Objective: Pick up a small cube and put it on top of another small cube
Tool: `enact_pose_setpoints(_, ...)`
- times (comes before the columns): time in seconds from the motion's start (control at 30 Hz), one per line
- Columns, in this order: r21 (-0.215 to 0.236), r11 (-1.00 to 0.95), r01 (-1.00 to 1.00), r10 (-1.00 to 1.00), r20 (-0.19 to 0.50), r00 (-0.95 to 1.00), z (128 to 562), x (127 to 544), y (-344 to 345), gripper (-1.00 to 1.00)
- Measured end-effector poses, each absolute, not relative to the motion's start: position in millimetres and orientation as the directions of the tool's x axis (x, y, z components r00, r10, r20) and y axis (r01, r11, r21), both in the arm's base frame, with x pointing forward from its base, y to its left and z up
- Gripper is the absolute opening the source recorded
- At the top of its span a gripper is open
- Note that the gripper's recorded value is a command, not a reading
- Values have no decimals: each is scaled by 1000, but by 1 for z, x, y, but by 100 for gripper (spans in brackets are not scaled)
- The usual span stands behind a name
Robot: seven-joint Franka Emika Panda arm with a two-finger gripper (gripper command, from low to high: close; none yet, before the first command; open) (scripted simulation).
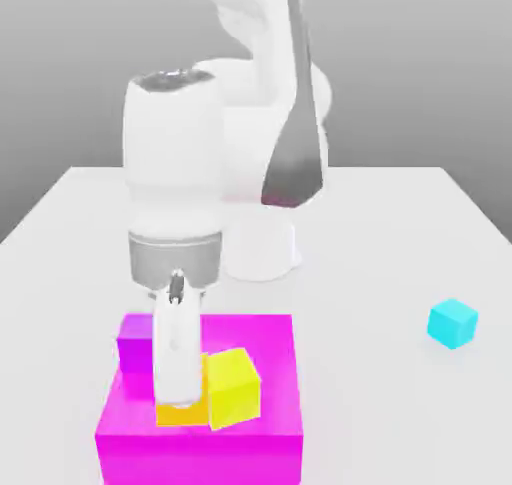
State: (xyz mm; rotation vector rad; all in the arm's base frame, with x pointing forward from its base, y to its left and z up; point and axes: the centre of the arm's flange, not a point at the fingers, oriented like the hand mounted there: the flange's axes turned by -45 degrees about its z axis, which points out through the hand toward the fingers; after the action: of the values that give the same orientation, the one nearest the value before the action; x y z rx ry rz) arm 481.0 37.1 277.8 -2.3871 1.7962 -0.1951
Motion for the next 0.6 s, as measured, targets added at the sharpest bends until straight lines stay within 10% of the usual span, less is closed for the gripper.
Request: enact_pose_setpoints(0.6,-9,-770,-638,-638,3,770,247,228,313,-100)
